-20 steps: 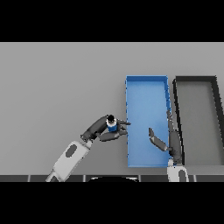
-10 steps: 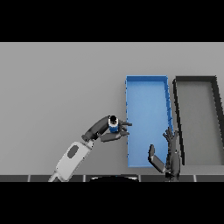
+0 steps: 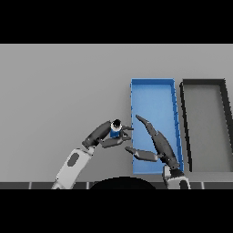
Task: Pick up the blue pipe and place it into the blue bin.
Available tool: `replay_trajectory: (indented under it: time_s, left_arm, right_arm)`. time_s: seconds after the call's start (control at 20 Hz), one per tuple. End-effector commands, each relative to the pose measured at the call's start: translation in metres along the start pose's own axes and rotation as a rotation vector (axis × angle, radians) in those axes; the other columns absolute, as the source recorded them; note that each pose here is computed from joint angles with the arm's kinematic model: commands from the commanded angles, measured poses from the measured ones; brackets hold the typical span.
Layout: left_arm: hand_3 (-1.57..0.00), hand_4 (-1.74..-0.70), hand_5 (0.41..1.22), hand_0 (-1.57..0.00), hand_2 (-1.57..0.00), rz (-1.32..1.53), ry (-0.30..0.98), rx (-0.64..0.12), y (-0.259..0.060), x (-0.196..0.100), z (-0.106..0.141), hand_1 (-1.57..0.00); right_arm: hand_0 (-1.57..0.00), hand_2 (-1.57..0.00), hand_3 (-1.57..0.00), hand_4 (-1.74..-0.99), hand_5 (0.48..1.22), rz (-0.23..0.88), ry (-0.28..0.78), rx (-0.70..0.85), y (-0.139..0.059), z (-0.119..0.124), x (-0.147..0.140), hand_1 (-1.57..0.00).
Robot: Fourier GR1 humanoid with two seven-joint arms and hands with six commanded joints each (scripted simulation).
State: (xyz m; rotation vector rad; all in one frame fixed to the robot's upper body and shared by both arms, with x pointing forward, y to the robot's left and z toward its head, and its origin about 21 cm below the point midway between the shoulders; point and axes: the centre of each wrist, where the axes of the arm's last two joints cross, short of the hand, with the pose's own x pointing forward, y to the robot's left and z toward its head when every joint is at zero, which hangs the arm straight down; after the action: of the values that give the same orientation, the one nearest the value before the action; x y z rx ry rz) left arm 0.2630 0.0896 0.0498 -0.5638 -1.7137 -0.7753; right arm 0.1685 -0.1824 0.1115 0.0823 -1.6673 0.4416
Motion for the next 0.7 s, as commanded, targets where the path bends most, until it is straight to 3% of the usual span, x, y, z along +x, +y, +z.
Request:
replay_trajectory:
  time_s: [0.0,0.2,0.65]
  left_arm:
    - [-1.57,-1.47,1.221,-1.57,-1.57,-0.005,-0.001,0.001,0.002,0.003,-0.001,-1.57]
    - [-1.57,-1.47,1.221,-1.57,-1.57,0.005,-0.021,0.0,0.005,-0.002,0.0,-1.57]
    - [-1.57,-1.47,1.221,-1.57,-1.57,0.02,0.01,-0.012,0.006,-0.002,-0.003,-1.57]
  right_arm:
    - [0.0,-0.05,0.0,-1.296,0.556,0.015,-0.023,0.029,0.002,-0.007,0.009,0.0]
    - [0.0,-0.04,0.0,-1.294,0.56,0.034,-0.038,0.162,0.012,-0.029,0.024,0.0]
    - [-0.02,-0.08,0.0,-1.186,0.521,0.113,-0.116,0.279,0.021,-0.077,0.063,-0.03]
